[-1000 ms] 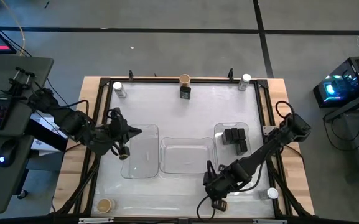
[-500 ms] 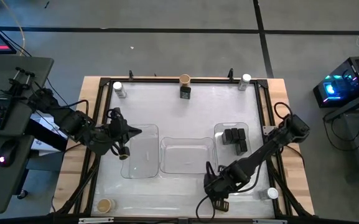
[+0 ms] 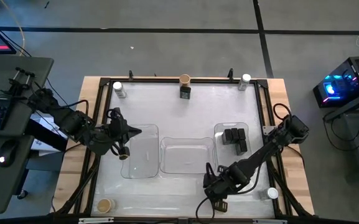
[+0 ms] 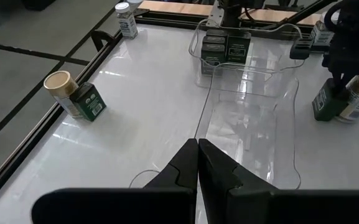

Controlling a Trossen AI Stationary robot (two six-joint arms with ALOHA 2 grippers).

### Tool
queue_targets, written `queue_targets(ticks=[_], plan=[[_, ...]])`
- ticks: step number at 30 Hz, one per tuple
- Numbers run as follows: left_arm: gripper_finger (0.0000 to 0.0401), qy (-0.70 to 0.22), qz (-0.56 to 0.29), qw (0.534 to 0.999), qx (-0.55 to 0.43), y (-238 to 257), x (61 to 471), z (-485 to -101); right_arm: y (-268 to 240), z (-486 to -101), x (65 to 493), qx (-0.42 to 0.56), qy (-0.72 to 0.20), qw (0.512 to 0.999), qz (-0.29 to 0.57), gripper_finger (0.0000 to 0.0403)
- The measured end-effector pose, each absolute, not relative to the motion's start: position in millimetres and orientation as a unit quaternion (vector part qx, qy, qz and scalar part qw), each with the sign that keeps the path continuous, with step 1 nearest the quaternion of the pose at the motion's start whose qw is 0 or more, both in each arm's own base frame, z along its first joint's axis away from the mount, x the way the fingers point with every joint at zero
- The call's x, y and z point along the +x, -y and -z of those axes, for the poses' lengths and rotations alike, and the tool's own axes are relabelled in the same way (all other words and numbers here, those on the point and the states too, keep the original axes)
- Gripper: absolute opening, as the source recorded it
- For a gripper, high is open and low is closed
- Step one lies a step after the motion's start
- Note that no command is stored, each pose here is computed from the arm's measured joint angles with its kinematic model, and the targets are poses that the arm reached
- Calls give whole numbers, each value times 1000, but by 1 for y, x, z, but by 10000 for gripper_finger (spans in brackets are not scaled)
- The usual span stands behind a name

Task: Sort spices by type
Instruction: Put the black seasoning can into the right transparent bin aligned with the other black seasoning cans

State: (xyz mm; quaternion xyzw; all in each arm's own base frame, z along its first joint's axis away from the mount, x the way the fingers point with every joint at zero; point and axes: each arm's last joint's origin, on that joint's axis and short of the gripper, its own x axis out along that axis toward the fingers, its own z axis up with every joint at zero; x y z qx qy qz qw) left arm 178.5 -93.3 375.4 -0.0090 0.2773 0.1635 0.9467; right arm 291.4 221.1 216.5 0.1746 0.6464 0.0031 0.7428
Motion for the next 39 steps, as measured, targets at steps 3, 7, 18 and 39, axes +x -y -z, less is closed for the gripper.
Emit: queue_targets(ticks=[3, 7, 18, 39], plan=[[0, -277, -164, 947, -9, 93, 178, -375, -220, -217, 291, 170, -640, 749, 4, 0], [0, -277, -163, 947, -9, 93, 178, -375, -217, -220, 291, 162, -629, 760, 19, 0], [0, -277, -164, 947, -9, 93, 178, -376, -217, -238, 295, 158, -611, 776, 6, 0], [0, -277, -164, 947, -8, 93, 178, -375, -223, -244, 302, 118, -584, 799, -78, 93]])
